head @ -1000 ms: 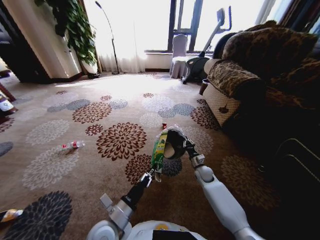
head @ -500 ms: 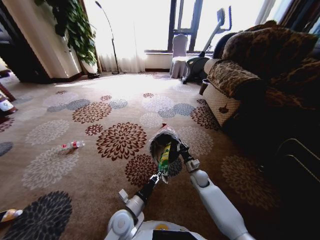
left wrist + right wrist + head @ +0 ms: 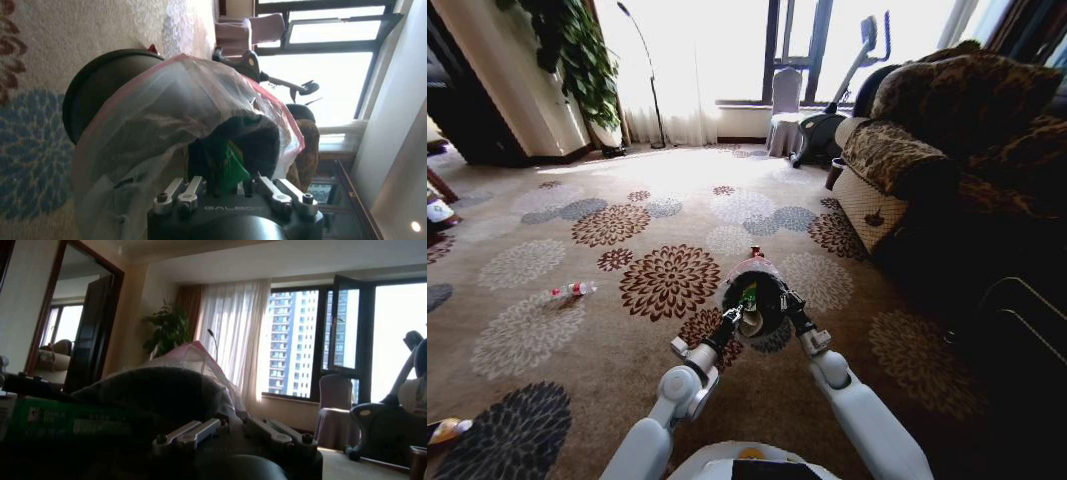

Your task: Pick up the trash from the ground and place it into the trash bin.

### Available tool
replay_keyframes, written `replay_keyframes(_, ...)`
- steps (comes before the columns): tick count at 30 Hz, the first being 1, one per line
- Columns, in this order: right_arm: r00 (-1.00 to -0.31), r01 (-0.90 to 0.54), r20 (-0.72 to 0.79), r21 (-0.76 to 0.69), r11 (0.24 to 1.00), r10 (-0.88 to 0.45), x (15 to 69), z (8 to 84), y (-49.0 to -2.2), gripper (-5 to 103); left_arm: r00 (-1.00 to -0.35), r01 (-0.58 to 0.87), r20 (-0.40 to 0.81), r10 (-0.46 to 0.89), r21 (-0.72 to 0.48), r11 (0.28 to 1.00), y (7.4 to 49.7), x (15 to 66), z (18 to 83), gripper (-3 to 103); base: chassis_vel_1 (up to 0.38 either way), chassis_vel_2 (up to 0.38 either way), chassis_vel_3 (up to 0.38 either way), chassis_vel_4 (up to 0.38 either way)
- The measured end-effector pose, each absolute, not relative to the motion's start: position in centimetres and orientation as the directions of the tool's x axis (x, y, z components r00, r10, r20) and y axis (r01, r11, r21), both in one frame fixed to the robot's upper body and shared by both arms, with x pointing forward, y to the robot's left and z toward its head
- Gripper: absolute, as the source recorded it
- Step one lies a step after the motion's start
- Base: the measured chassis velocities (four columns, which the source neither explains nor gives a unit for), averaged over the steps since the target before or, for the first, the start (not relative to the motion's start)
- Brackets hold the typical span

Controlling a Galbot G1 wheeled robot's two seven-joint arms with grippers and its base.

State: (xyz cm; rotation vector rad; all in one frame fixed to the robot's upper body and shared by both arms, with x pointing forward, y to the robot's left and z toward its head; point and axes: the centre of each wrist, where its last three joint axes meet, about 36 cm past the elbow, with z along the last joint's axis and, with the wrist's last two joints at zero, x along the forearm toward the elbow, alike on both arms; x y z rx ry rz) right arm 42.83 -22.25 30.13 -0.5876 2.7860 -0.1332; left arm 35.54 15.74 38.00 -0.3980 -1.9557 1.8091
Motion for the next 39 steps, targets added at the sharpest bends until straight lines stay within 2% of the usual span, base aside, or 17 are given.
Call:
replay_keyframes(2,-0.879,-0.372,-0.261,-0.151,0.916,-0.4,42.6,30.2,-22.8,0,-0.862,-0.077,0.121,0.492,-0.991,0.11,15.5,35.7,37.9,41,0.0,0.0,0.0,0.0)
replay_keyframes(4,-0.879,-0.371,-0.26,-0.15,0.916,-0.399,42.5,30.2,-22.9,0,-0.864,-0.074,0.119,0.489,-0.991,0.109,15.5,35.8,37.9,41,0.0,0.0,0.0,0.0)
replay_keyframes(5,-0.881,-0.369,-0.26,-0.148,0.917,-0.396,42.3,30.2,-23.0,0,-0.871,-0.055,0.106,0.48,-0.991,0.119,15.7,36.4,38.0,51,0.0,0.0,0.0,0.0)
replay_keyframes(6,-0.881,-0.369,-0.26,-0.148,0.917,-0.396,42.3,30.2,-23.0,0,-0.871,-0.055,0.106,0.48,-0.991,0.119,15.7,36.4,38.0,51,0.0,0.0,0.0,0.0)
replay_keyframes(9,-0.882,-0.37,-0.257,-0.142,0.918,-0.396,41.8,30.1,-23.0,0,-0.849,0.022,0.091,0.52,-0.978,0.207,15.3,36.1,37.9,68,0.0,0.0,0.0,0.0)
replay_keyframes(11,-0.882,-0.371,-0.255,-0.141,0.918,-0.396,41.6,30.0,-23.0,0,-0.835,0.049,0.089,0.542,-0.971,0.235,15.0,35.5,37.8,68,0.0,0.0,0.0,0.0)
replay_keyframes(13,-0.882,-0.374,-0.252,-0.14,0.917,-0.399,41.1,30.0,-23.0,0,-0.789,0.147,0.087,0.609,-0.934,0.325,13.9,33.6,36.9,78,0.0,0.0,0.0,0.0)
replay_keyframes(14,-0.882,-0.374,-0.252,-0.14,0.917,-0.399,41.1,30.0,-23.0,0,-0.789,0.147,0.087,0.609,-0.934,0.325,13.9,33.6,36.9,78,0.0,0.0,0.0,0.0)
replay_keyframes(17,-0.883,-0.373,-0.251,-0.139,0.917,-0.397,40.5,30.1,-23.1,0,-0.759,0.268,0.053,0.649,-0.883,0.385,12.9,32.1,36.0,94,0.0,0.0,0.0,0.0)
replay_keyframes(18,-0.883,-0.373,-0.251,-0.139,0.917,-0.397,40.5,30.1,-23.1,0,-0.759,0.268,0.053,0.649,-0.883,0.385,12.9,32.1,36.0,94,0.0,0.0,0.0,0.0)
replay_keyframes(21,-0.888,-0.362,-0.25,-0.135,0.922,-0.386,39.6,30.3,-23.5,0,-0.76,0.366,0.015,0.65,-0.817,0.446,13.1,31.4,35.6,100,0.0,0.0,0.0,0.0)
replay_keyframes(23,-0.891,-0.357,-0.248,-0.135,0.924,-0.381,39.3,30.4,-23.8,0,-0.763,0.393,-0.016,0.646,-0.804,0.446,13.4,31.2,35.6,100,0.0,0.0,0.0,0.0)
replay_keyframes(26,-0.9,-0.343,-0.239,-0.13,0.93,-0.365,38.4,30.3,-24.3,0,-0.779,0.422,-0.121,0.615,-0.826,0.373,13.5,31.1,36.7,100,0.0,0.0,0.0,0.0)
replay_keyframes(28,-0.902,-0.339,-0.237,-0.127,0.932,-0.361,38.1,30.2,-24.4,0,-0.782,0.442,-0.147,0.605,-0.816,0.372,13.4,31.3,36.8,100,0.0,0.0,0.0,0.0)
replay_keyframes(32,-0.906,-0.334,-0.23,-0.12,0.935,-0.354,37.2,30.1,-24.5,0,-0.772,0.507,-0.171,0.612,-0.747,0.431,13.2,31.9,36.5,100,0.0,0.0,0.0,0.0)
replay_keyframes(34,-0.91,-0.327,-0.227,-0.122,0.937,-0.347,36.6,30.2,-24.8,0,-0.758,0.541,-0.11,0.643,-0.656,0.526,13.7,31.2,35.0,100,0.0,0.0,0.0,0.0)
replay_keyframes(39,-0.913,-0.317,-0.229,-0.123,0.94,-0.338,35.9,30.4,-25.1,0,-0.717,0.597,-0.101,0.69,-0.601,0.532,14.5,29.1,34.0,100,0.0,0.0,0.0,0.0)
